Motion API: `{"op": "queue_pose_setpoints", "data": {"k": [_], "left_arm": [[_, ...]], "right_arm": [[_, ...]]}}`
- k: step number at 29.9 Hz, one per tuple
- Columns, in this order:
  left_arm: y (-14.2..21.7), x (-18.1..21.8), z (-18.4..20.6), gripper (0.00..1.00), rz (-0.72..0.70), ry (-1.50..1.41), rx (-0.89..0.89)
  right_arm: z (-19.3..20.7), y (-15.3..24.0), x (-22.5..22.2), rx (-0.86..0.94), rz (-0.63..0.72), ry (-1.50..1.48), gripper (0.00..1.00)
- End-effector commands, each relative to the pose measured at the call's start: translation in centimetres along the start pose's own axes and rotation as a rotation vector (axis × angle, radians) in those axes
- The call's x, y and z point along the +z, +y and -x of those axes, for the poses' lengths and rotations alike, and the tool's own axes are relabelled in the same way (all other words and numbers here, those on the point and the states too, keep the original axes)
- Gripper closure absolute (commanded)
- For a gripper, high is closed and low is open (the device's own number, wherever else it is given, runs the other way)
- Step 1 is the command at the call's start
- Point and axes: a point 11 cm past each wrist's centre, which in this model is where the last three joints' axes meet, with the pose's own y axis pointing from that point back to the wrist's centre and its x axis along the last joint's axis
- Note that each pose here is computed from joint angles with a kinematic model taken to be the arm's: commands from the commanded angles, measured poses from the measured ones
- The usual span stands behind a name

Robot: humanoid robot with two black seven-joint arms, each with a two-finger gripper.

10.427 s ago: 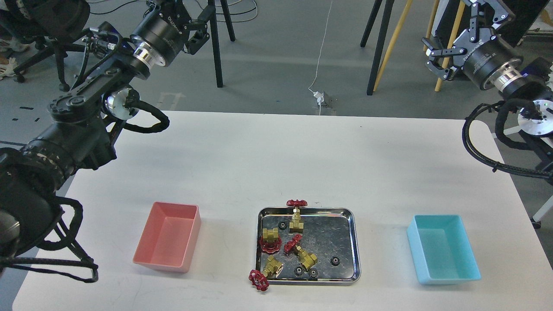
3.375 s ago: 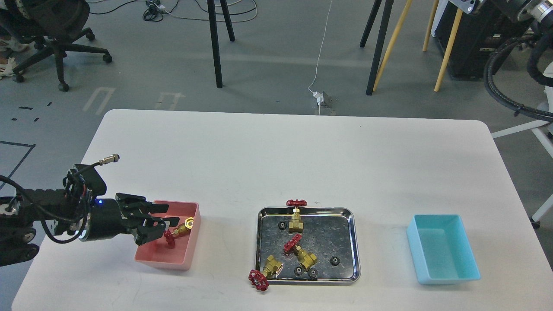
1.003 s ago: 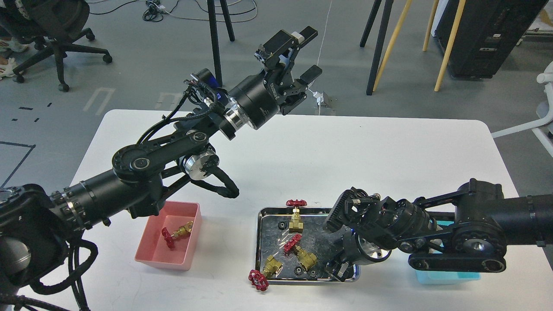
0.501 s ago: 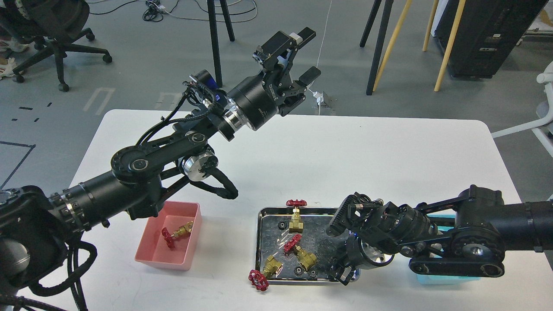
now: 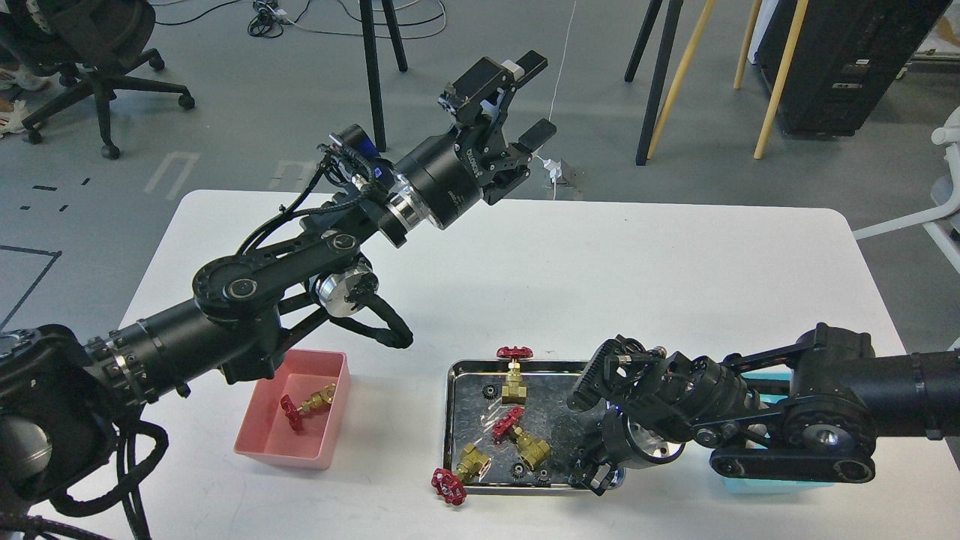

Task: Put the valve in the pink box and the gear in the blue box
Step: 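Lower the right gripper onto a small dark gear and grasp it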

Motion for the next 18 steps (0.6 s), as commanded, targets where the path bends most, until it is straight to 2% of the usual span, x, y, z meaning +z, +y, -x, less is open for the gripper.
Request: {"op": "queue_pose_setpoints", "data": {"k": [1,10,18], "left_arm": [[0.03,-0.04,0.05,0.06,0.000,0.002,-0.001],[0.12,-0.09,0.01,0.06,-0.001,0.004,0.001],[0.12,-0.09,0.01,0.06,-0.001,0.004,0.001]], "right_arm": [[0.01,0.00,0.02,0.000,0.000,0.000,0.68],[0.26,-0.22,-0.02,-0.003,-0.003,-0.011,0.73],[0.02,-0.05,0.12,0.006,-0.001,-0.016,0.82]]}}
